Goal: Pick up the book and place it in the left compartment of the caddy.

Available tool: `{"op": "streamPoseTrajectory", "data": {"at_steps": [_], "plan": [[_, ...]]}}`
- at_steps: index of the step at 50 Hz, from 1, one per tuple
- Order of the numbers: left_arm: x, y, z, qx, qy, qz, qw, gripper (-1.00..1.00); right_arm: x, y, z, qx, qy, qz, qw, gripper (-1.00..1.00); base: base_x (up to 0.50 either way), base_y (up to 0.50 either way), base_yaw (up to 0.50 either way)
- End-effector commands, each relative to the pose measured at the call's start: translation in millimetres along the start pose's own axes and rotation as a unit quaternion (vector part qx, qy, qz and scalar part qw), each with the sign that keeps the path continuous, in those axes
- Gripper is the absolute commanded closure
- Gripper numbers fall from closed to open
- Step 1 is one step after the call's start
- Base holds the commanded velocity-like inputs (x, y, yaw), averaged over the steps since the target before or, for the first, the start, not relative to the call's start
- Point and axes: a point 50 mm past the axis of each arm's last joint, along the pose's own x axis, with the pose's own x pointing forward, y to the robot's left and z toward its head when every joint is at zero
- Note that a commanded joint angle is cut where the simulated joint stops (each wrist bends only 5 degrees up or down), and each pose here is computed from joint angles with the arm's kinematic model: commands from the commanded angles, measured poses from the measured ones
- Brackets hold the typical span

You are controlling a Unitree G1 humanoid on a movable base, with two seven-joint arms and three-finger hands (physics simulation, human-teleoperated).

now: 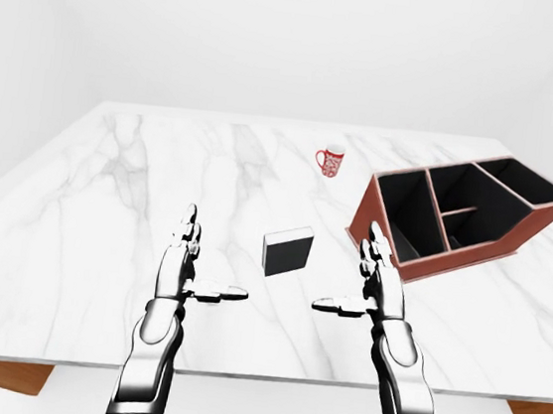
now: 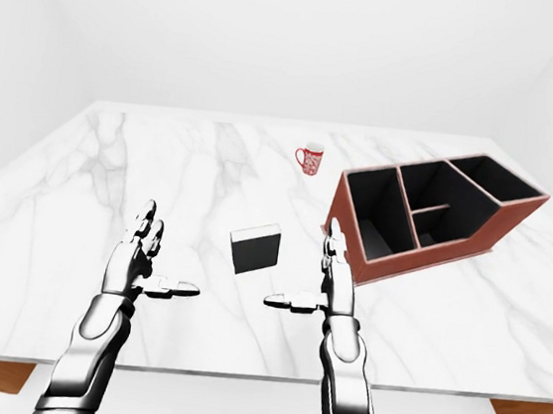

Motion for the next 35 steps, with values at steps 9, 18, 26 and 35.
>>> {"op": "streamPoseTrajectory", "data": {"at_steps": [9, 18, 26, 35], "plan": [[0.0, -0.2, -1.7, -0.001, 0.001, -0.001, 1.0, -1.0, -3.2, 5.4, -0.9, 0.006, -0.004, 0.02, 1.0, -1.0, 0.22, 0.0, 0.0], [0.2, 0.6, -1.8, -0.002, 0.001, -0.001, 1.0, -1.0, -3.2, 5.7, 2.1, 0.026, -0.008, 0.024, 0.999, -1.0, 0.0, -0.39, 0.0], [1.0, 3.3, 0.3, -0.003, 0.0, 0.005, 1.0, -1.0, -3.0, 13.8, 10.9, 0.045, -0.032, 0.035, 0.998, -1.0, 0.0, -0.25, 0.0], [10.1, 17.8, 6.6, -0.017, 0.001, 0.019, 1.0, -1.0, 17.1, 9.4, 17.0, 0.069, -0.032, 0.01, 0.997, -1.0, 0.0, 0.0, 0.0]]}}
